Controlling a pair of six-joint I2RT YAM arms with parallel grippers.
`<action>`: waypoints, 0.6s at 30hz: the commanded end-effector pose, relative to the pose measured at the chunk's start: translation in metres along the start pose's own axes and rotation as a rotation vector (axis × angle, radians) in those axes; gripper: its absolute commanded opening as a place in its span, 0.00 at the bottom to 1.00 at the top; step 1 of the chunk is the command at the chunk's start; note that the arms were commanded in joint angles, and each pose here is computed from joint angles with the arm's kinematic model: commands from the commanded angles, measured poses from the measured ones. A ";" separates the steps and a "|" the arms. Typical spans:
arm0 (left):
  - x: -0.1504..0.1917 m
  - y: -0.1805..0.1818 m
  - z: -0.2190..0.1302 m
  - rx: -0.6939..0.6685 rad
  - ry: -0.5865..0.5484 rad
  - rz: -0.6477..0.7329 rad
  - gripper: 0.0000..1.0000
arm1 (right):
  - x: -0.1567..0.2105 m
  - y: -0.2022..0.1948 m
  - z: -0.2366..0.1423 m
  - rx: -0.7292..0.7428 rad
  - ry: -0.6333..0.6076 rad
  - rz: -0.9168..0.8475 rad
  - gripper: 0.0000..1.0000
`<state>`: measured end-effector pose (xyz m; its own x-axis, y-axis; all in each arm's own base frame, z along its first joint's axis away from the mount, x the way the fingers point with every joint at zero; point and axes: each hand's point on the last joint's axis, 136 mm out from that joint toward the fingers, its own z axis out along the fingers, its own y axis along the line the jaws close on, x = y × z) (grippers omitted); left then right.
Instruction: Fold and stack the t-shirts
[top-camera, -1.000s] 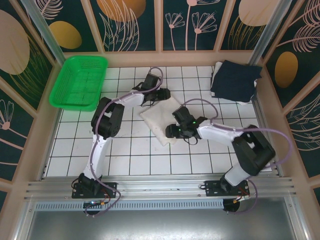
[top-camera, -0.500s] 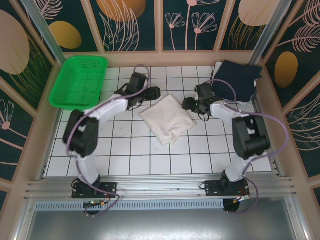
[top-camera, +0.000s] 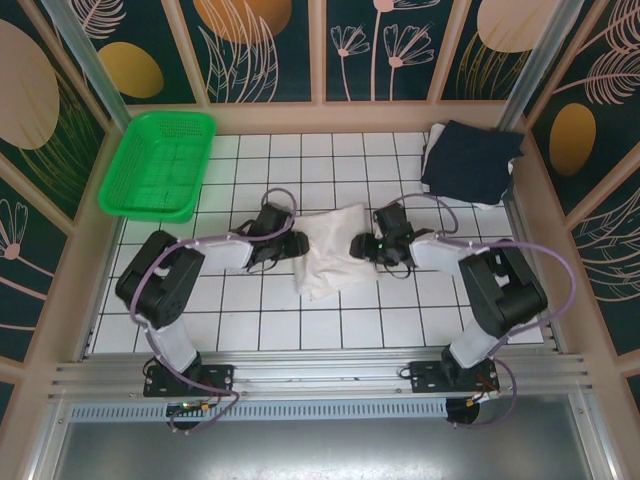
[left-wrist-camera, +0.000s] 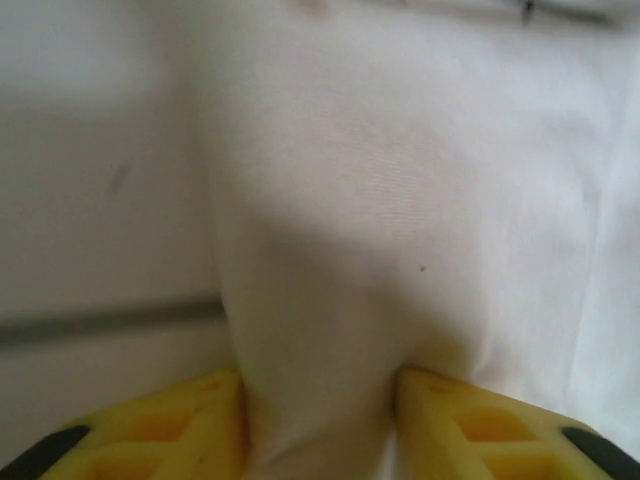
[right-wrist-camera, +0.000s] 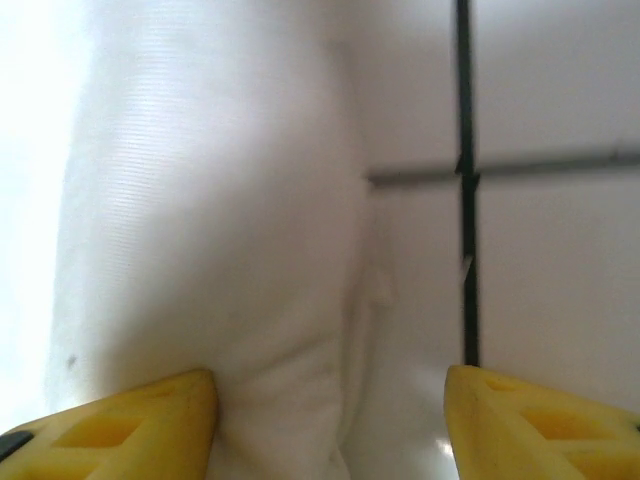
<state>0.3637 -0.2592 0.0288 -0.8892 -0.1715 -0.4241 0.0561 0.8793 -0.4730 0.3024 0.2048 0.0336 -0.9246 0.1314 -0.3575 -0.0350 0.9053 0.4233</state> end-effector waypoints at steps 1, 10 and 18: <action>-0.035 -0.014 0.016 -0.023 -0.053 0.078 0.38 | 0.010 -0.003 -0.021 0.028 -0.013 0.048 0.64; -0.043 -0.024 0.031 -0.001 -0.022 0.109 0.42 | -0.017 0.001 -0.031 -0.065 -0.093 0.168 0.69; -0.025 -0.016 0.035 0.006 0.017 0.078 0.45 | 0.011 -0.005 -0.013 -0.077 -0.109 0.349 0.72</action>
<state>0.4076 -0.2856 0.0257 -0.8749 -0.1010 -0.4736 0.1328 0.8905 -0.4352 0.2804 0.1981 0.0398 -0.8867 0.3630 -0.2865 0.1590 0.8210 0.5483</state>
